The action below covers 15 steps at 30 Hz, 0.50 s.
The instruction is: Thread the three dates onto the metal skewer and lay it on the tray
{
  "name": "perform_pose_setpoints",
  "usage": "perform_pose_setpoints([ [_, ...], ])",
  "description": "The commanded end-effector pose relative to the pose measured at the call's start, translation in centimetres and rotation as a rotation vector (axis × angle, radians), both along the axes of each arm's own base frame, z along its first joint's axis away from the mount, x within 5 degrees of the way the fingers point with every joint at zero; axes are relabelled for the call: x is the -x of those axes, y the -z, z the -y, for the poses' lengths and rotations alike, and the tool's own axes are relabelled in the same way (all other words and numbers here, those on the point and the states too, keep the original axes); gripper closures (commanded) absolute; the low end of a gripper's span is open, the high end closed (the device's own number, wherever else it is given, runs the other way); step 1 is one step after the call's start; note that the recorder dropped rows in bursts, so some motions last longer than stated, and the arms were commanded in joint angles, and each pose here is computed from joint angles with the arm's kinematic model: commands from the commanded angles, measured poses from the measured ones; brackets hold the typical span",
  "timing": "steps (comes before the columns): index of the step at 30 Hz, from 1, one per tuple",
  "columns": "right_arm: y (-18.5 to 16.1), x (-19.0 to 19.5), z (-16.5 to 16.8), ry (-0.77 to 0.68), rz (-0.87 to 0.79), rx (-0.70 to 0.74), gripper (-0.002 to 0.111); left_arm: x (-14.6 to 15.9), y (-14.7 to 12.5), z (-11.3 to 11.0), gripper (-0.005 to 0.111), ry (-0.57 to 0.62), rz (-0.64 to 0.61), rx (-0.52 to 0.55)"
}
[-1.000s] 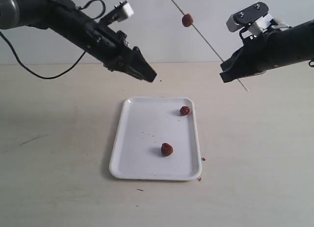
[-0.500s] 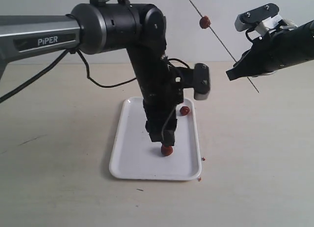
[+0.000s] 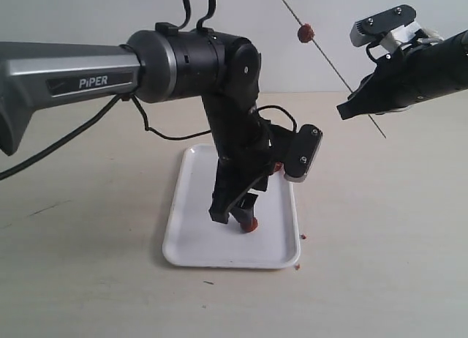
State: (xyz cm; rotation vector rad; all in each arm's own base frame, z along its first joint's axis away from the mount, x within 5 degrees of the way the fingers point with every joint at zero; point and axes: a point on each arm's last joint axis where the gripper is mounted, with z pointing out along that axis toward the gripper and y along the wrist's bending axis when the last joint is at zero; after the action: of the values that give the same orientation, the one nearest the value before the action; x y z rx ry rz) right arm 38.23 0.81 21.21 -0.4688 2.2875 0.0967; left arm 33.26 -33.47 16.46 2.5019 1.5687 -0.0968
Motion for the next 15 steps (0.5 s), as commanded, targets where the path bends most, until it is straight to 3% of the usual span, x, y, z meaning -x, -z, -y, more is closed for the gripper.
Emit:
perform_pose_setpoints([
  [1,-0.5,0.1,0.0,0.001,0.017,0.009,0.108,0.0,1.6,0.1,0.046,0.003,-0.028,-0.018],
  [15,-0.5,0.1,0.0,0.003,0.018,0.01,0.108,-0.1,3.8,0.2,0.046,0.002,-0.055,-0.05],
])
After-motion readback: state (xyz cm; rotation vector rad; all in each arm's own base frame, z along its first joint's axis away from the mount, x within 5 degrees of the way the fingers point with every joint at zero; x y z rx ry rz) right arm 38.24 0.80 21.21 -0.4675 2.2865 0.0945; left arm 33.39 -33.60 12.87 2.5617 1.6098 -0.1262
